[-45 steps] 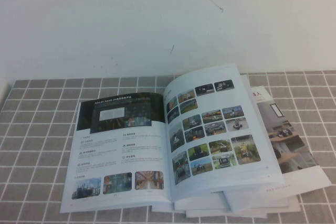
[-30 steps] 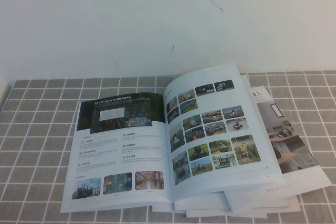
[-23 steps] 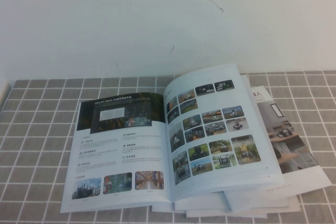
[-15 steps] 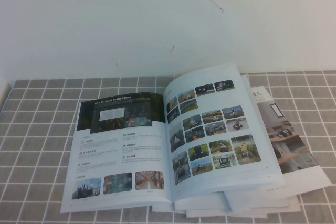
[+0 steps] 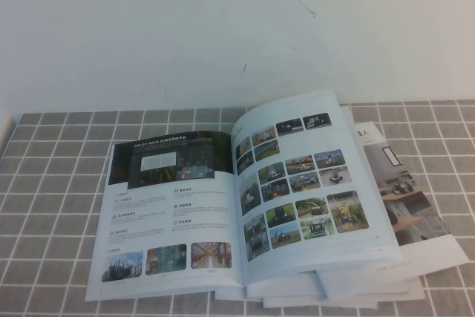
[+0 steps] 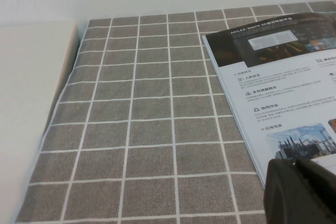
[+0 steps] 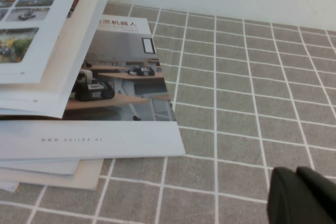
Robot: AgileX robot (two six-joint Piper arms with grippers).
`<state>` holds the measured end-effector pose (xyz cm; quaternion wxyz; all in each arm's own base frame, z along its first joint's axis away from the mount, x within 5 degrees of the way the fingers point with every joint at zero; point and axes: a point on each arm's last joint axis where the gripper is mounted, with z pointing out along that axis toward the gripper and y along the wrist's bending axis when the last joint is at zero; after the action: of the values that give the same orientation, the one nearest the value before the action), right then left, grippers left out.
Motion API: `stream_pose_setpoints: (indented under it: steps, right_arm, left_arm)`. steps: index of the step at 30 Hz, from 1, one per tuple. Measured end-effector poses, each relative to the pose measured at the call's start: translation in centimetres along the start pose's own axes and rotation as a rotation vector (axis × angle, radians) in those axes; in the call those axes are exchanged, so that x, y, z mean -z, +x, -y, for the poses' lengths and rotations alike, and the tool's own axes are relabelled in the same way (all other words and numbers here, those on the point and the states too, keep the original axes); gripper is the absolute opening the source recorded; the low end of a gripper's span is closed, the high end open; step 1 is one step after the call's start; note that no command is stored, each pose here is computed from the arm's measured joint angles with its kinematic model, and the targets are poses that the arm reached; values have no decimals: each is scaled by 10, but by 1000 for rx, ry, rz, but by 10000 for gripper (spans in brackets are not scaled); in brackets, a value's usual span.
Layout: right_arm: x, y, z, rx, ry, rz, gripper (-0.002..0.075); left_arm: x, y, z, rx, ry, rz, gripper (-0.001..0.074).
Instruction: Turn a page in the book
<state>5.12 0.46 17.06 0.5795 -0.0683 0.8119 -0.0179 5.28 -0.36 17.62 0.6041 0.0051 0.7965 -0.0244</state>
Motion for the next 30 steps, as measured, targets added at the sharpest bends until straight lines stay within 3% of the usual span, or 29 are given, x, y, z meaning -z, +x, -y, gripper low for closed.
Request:
stream_pose_setpoints:
  steps: [10,18,21,26,30]
  right_arm:
    - [0,0,0,0,0,0,-3]
    - [0,0,0,0,0,0,-3]
    - [0,0,2,77,23,-6,-3]
    - [0,-1,4,148,50,9,-3]
    - [0,-10,6,167,82,132,-3]
  left_arm:
    - [0,-8,-1,-1,-8,104,-4]
    - [12,-45,-3,-1,-33,531,-4]
    - [19,-55,-3,-2,-41,664,-4]
    - [27,-64,-4,-2,-49,792,-4]
    - [30,-66,-5,11,-51,835,-4]
